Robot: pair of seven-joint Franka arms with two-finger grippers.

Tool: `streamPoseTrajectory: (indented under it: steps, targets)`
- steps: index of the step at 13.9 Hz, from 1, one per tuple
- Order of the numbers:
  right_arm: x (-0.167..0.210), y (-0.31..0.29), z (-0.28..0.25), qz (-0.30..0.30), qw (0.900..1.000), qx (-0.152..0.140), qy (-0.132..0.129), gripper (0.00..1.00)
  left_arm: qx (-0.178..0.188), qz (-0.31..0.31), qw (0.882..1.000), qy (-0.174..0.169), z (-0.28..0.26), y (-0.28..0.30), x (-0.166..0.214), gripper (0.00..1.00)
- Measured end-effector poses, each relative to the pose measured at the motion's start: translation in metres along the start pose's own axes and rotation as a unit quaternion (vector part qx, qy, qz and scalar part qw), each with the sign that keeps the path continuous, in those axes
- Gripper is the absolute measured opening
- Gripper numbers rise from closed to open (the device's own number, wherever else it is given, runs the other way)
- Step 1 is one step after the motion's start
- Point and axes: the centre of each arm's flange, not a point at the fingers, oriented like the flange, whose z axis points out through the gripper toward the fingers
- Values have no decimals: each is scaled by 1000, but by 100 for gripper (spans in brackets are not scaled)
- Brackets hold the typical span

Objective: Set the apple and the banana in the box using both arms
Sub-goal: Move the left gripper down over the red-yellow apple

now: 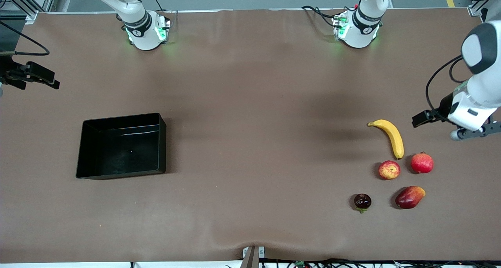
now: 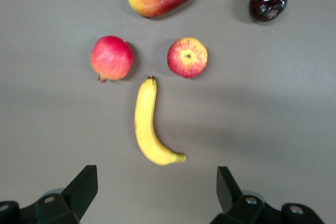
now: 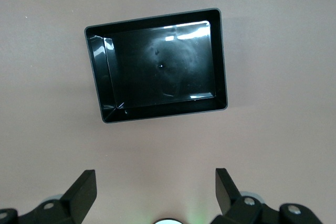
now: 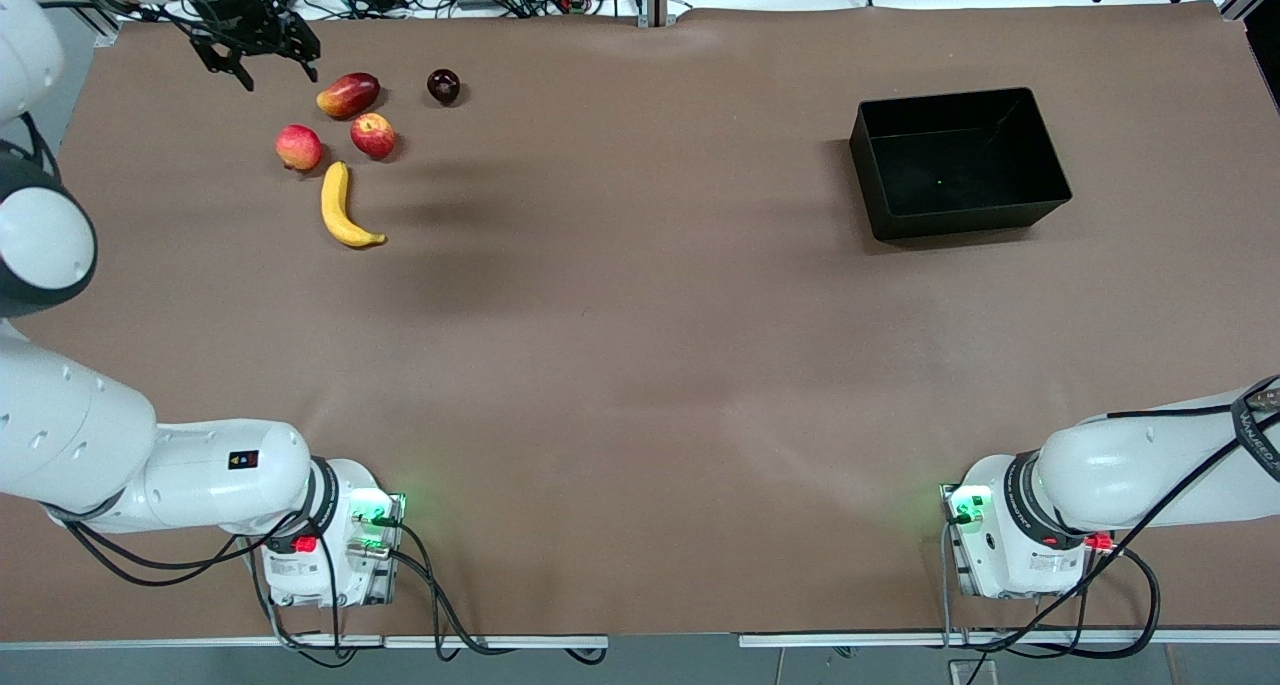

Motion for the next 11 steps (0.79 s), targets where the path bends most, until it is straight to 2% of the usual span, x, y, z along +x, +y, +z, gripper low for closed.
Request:
streamPoseTrajectory:
  steps: [6,11]
  targets:
    - [2,1,2,1,1000,0,-2,100,-2,15,1000,-22,79,22,23,100]
    - [9,8,14,7,1000,0,-14,100,-6,16,1000,-13,109,26,45,100]
